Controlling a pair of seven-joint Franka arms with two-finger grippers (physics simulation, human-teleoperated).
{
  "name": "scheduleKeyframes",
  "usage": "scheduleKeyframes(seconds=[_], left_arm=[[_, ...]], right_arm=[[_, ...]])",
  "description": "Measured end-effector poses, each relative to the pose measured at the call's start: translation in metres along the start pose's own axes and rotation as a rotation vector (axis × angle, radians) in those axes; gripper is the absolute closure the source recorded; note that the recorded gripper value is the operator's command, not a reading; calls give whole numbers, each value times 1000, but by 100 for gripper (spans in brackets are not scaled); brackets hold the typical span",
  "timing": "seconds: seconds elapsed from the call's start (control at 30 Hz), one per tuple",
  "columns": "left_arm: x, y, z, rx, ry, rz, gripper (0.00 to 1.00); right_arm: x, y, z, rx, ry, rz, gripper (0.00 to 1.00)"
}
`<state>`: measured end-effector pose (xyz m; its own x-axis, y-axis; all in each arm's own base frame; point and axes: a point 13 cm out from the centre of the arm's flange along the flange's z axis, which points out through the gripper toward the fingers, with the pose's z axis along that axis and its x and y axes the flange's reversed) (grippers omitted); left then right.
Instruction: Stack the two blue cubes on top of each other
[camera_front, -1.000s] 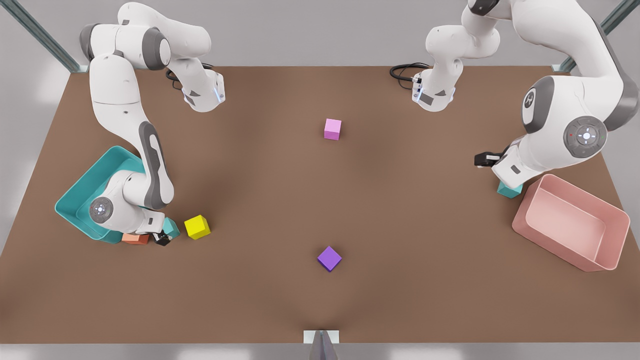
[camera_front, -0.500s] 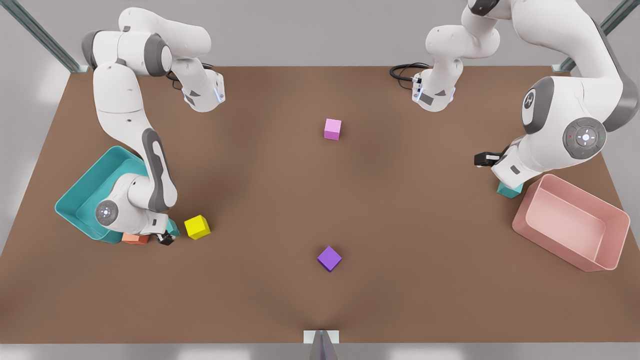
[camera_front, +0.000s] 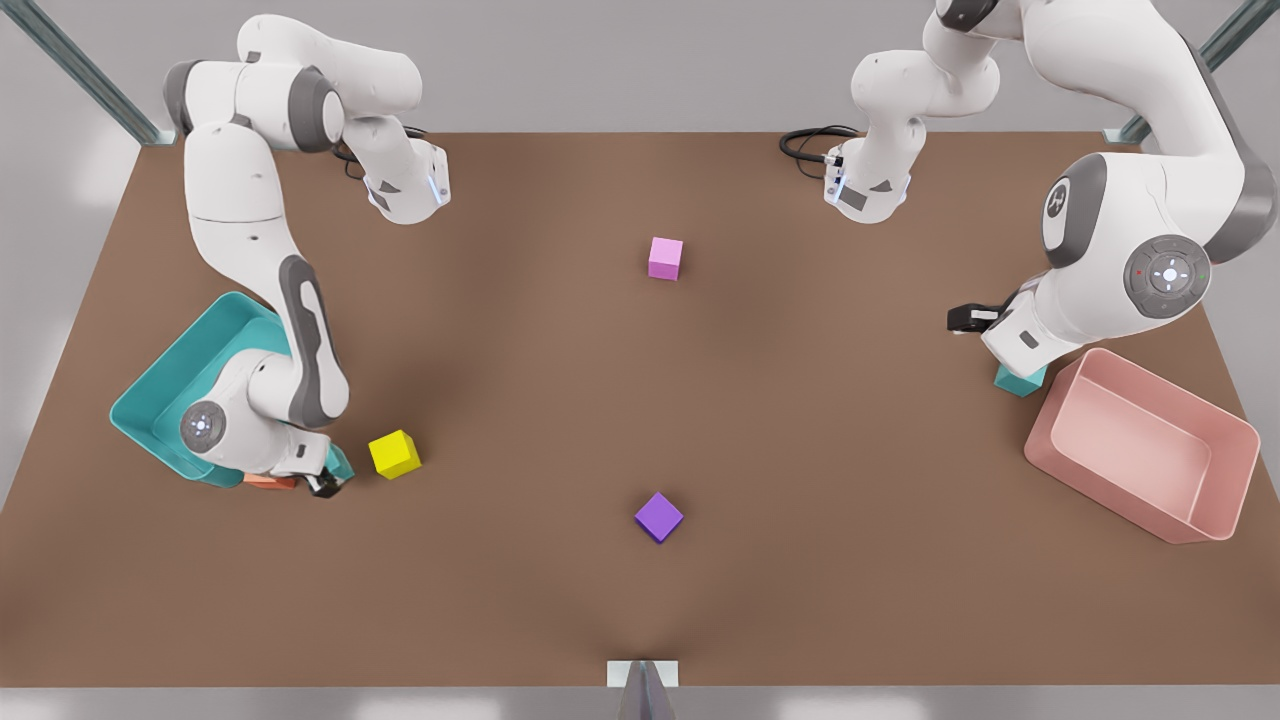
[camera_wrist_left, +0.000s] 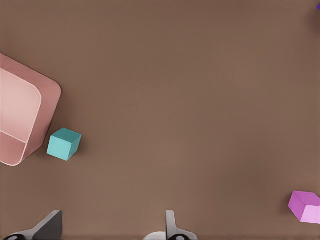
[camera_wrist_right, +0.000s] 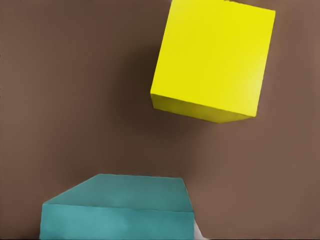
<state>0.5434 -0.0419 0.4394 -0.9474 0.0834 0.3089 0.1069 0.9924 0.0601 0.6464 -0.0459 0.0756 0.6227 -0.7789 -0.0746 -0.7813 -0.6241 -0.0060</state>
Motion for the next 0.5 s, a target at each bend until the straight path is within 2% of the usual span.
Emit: scheduleKeyframes(seconds=[0.17,0.23,0.33,0.5], left_arm=[[0,2,1,2,2,-4,0],[-1,2,1,2,3,-4,0],[-2,3,3,2,7,-5,0],[-15,36,30,29,49,-77,0]], right_arm=[[-11,-40,-60,69,9,-17,50],[-36,-85,-92,99,15,-61,50],[-124,-171,-122,125,11,-152,49],[-330,-320,-112,178,-24,-216,49]])
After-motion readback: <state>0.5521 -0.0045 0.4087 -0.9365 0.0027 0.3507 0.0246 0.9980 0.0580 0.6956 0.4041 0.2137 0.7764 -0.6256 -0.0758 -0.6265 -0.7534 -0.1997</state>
